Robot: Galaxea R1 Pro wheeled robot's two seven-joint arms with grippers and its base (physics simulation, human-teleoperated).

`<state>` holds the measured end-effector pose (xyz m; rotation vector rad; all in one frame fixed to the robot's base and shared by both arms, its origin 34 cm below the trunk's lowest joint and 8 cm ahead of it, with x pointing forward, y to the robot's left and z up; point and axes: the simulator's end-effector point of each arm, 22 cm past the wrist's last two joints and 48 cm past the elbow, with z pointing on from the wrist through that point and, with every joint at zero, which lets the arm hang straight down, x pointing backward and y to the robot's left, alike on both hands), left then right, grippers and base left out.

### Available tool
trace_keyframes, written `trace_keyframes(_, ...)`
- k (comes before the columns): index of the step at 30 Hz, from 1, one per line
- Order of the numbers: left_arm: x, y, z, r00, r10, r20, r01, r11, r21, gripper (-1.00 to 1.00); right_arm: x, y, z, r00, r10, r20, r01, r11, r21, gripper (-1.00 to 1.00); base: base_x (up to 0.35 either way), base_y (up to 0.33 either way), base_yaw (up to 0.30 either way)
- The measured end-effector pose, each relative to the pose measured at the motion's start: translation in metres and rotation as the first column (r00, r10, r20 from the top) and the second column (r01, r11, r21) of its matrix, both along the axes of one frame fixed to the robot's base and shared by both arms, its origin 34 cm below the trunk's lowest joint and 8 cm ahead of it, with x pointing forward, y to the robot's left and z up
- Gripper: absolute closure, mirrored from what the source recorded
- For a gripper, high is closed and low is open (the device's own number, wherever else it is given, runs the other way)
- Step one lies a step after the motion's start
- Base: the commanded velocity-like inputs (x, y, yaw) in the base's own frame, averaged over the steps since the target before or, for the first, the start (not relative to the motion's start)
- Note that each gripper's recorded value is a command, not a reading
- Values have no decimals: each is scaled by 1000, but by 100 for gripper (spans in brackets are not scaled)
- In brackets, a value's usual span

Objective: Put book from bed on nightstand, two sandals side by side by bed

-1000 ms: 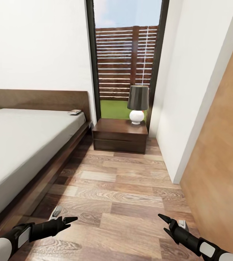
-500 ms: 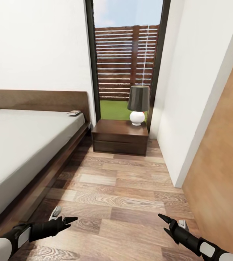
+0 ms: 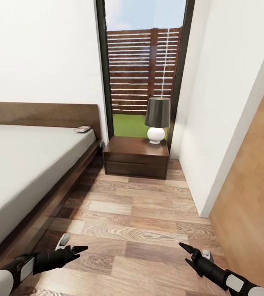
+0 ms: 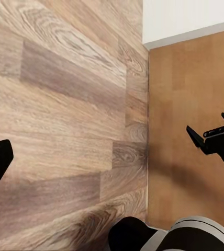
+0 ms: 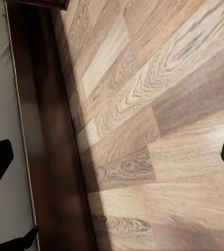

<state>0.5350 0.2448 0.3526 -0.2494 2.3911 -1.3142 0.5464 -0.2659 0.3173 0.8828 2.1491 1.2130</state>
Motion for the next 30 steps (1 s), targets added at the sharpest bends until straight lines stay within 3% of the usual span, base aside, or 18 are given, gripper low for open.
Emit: trace_keyframes(30,0,-4,0,1000,-2,0,2,1000,-6,-100,0,1,0,1000,1,-1,-1,1000,0,-100,150,0,0)
